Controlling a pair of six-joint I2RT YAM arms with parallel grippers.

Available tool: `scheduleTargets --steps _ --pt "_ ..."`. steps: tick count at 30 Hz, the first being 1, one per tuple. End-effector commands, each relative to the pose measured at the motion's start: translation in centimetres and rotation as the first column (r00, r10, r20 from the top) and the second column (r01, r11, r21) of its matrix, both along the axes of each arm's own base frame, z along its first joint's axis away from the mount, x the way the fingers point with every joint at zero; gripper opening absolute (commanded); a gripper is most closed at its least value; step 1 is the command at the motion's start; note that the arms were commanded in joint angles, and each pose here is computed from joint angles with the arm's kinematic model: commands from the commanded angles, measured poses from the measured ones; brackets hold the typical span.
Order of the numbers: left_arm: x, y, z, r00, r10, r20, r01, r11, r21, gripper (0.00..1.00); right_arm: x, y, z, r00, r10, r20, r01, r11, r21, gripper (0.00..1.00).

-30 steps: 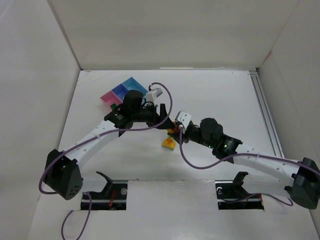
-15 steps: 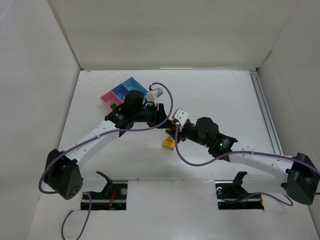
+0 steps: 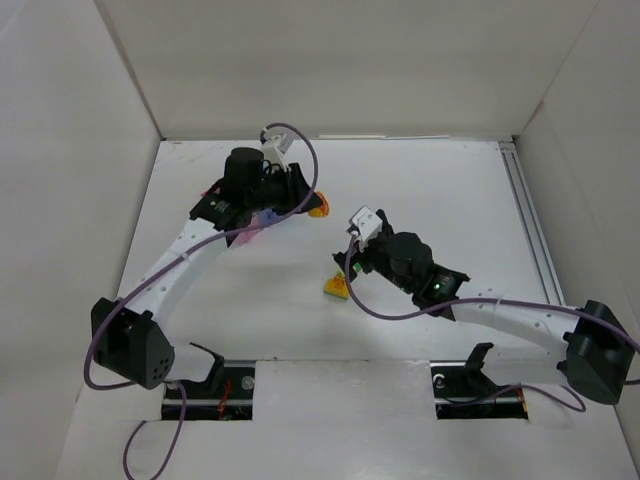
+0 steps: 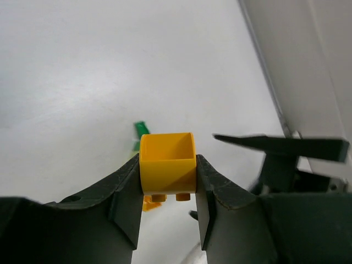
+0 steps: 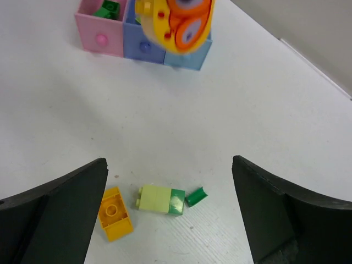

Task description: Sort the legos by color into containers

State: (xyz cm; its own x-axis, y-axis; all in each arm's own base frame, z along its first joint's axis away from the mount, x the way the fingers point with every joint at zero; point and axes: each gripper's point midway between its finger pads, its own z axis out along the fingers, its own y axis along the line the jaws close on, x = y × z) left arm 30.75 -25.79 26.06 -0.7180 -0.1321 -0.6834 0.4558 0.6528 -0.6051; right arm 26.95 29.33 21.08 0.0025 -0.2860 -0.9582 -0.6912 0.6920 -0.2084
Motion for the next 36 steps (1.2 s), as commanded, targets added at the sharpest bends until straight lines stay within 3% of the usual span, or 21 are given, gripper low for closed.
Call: scheduleTargets --steps 1,5,6,7,10,16,20,23,36 --pt "4.4 3.5 0.3 0.978 0.204 0.038 -0.206 0.975 0.079 0.0 1.4 -0.2 1.9 0.996 -0.085 0.012 0.085 0.996 0.036 0.99" --pt "9.8 7.5 -0.6 0.89 0.452 0.063 -0.454 0.866 0.208 0.01 3.1 -1.4 0.0 0.984 -0.169 -0.063 0.169 0.986 -0.002 0.99" --pt "11.6 8.9 -2.1 0.845 0.528 0.081 -0.528 0.802 0.279 0.01 3.6 -1.7 -0.3 0.978 -0.19 -0.082 0.19 0.982 -0.003 0.99" --pt "13.1 9.7 -0.9 0.812 0.574 0.104 -0.579 0.77 0.268 0.01 4.6 -2.9 -0.6 0.97 -0.222 -0.103 0.224 0.975 0.002 0.99" --pt "15.8 11.5 -2.5 0.768 0.633 0.103 -0.627 0.707 0.327 0.0 6.2 -4.3 -1.5 0.949 -0.261 -0.18 0.271 0.962 0.037 0.99" --pt "20.1 15.2 -3.1 0.687 0.718 0.109 -0.707 0.627 0.326 0.0 8.8 -9.4 -3.2 0.893 -0.378 -0.244 0.395 0.919 0.024 0.99" --pt "22.1 15.9 -4.8 0.701 0.71 0.068 -0.692 0.653 0.308 0.0 9.4 -11.5 -2.7 0.876 -0.425 -0.226 0.442 0.896 0.028 0.99" --pt "22.9 15.5 -4.5 0.717 0.694 0.066 -0.682 0.68 0.27 0.06 9.9 -12.7 -3.3 0.858 -0.455 -0.237 0.471 0.882 0.012 0.99" --pt "26.0 14.3 -8.7 0.705 0.709 -0.005 -0.683 0.681 0.264 0.09 10.8 -13.6 -4.2 0.845 -0.467 -0.26 0.48 0.877 -0.017 0.99"
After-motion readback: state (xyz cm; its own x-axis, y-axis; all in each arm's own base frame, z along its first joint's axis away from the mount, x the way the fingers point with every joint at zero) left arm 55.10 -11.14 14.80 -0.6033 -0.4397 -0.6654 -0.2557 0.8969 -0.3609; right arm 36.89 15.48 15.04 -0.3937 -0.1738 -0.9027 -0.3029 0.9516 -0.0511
